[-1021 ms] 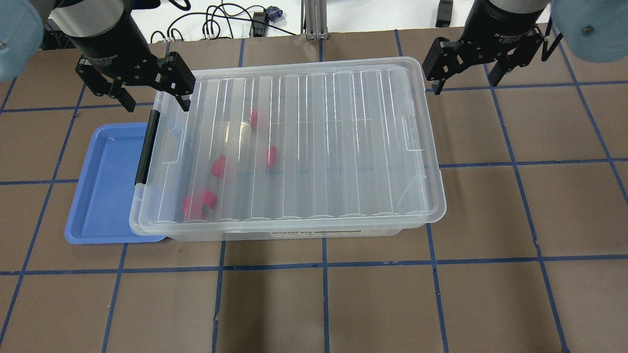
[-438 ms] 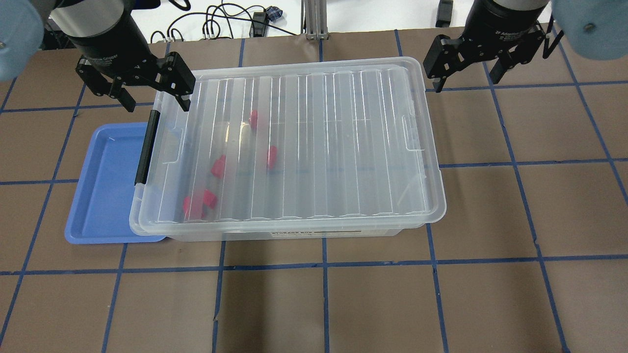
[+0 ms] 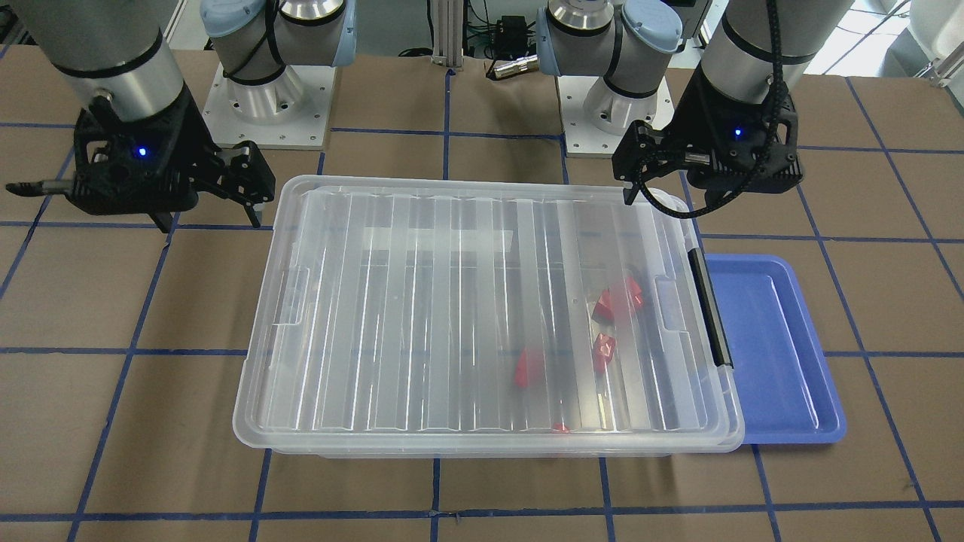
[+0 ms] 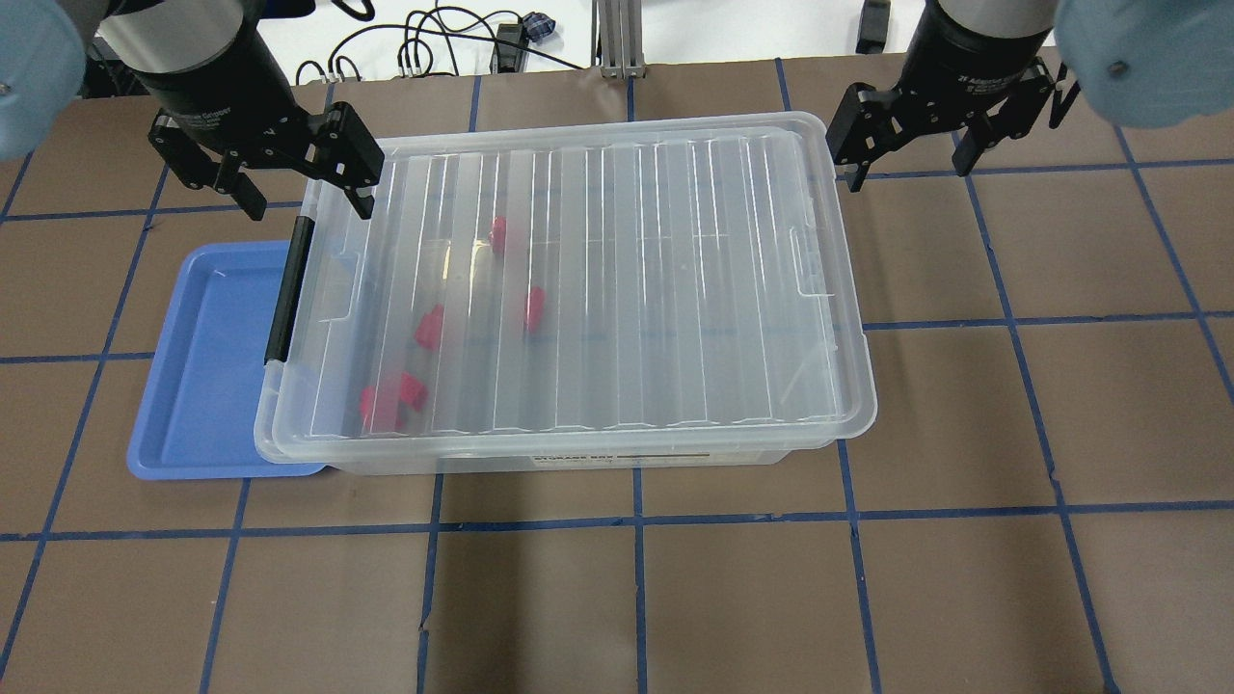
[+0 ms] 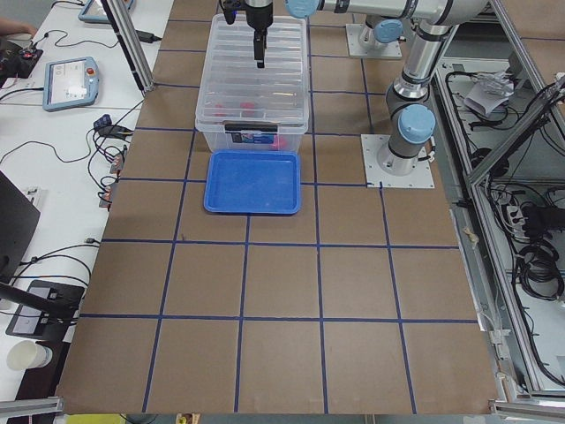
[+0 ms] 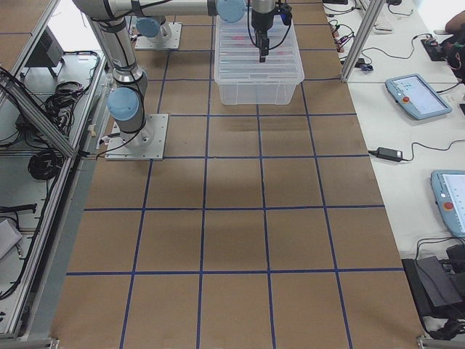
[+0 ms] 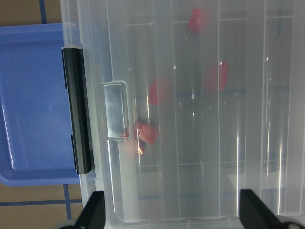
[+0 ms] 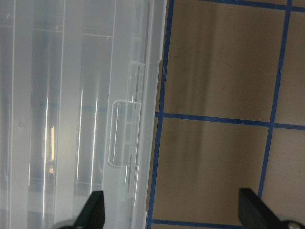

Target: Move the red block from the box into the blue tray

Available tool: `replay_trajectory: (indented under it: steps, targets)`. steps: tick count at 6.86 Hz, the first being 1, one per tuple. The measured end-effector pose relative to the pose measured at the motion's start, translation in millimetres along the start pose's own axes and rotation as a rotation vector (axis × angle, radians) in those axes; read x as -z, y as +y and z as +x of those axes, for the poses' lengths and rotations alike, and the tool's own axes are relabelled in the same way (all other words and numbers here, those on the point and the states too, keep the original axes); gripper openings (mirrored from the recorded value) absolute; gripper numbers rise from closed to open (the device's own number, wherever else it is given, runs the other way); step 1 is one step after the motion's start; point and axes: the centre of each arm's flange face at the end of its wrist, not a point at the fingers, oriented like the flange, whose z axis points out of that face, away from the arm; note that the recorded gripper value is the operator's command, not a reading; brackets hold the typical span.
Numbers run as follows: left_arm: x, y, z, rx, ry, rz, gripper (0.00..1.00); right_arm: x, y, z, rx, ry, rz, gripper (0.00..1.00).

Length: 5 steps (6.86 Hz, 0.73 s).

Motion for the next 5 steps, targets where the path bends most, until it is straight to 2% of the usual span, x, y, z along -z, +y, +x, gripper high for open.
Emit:
replay_trajectory:
  steps: [1,3,5]
  targets:
    - [0,0,0,0.0,0.0,0.0,1.0,-31,-5,-1,-0.002,0.0,-0.003,1.0]
    - [0,0,0,0.001,0.002,0.0,1.0,-95,-6,-2,-0.003,0.003,0.022,1.0]
    - [0,0,0,0.002,0.003,0.0,1.0,-122,-1,-1,0.0,0.017,0.043,1.0]
